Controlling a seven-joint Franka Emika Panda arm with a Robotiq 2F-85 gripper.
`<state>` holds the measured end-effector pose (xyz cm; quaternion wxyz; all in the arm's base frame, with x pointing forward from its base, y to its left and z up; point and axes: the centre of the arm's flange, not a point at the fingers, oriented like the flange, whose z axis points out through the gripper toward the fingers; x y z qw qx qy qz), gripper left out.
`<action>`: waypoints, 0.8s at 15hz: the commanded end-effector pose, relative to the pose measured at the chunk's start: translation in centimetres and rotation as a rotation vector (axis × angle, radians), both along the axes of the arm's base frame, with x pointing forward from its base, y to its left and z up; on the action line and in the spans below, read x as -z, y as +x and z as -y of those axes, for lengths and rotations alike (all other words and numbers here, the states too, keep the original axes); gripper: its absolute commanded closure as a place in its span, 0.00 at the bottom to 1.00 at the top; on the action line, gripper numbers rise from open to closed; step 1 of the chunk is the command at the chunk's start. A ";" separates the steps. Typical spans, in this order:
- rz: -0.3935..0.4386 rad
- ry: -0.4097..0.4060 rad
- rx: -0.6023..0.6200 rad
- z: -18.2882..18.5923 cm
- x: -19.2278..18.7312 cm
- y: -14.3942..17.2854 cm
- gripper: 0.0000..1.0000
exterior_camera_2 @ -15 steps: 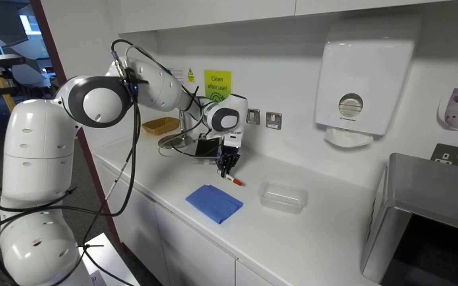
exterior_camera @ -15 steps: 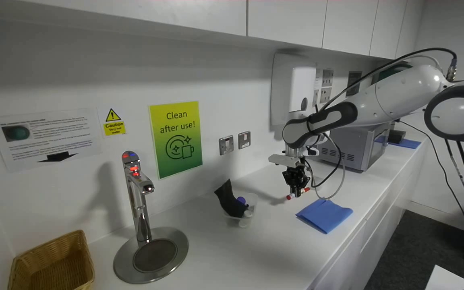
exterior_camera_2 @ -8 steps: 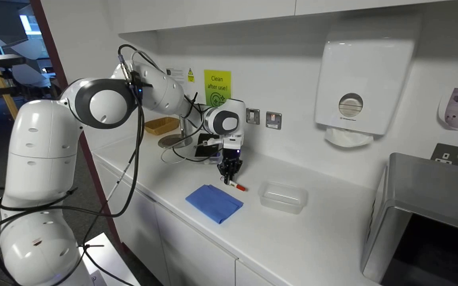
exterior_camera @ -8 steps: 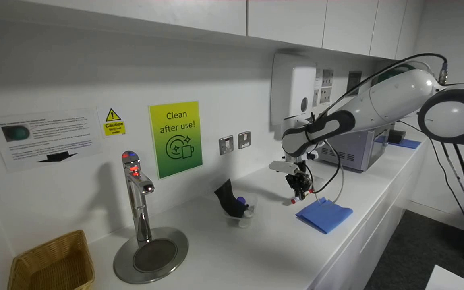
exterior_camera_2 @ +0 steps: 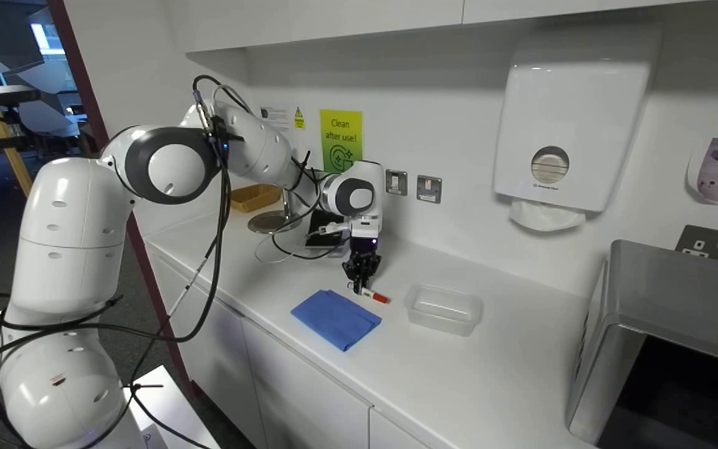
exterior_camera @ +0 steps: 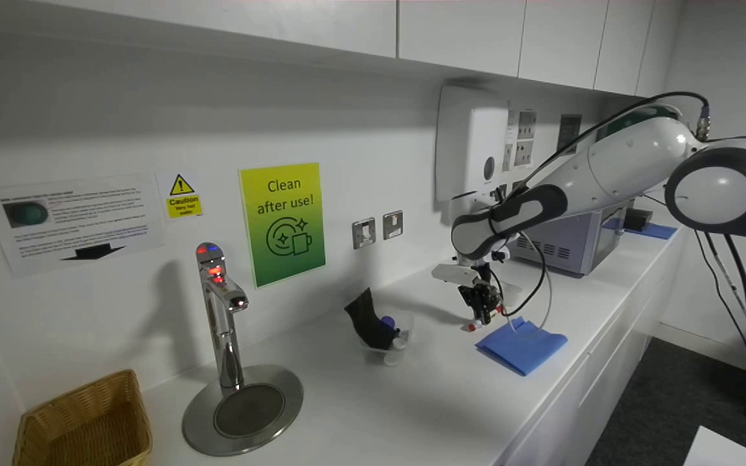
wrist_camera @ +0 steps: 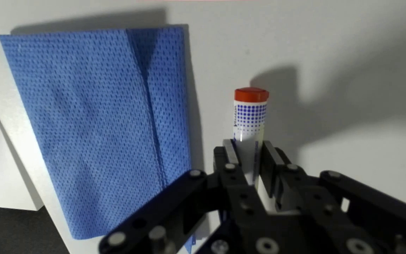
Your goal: Take the marker out of the plastic bowl
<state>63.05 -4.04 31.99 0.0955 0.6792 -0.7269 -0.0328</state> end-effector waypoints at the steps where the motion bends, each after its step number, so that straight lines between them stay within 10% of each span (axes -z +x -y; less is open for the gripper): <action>1: 0.040 -0.015 -0.012 -0.1 -0.7 0.2 0.95; 12: 0.139 0.079 -0.018 -0.1 -1.1 0.7 0.95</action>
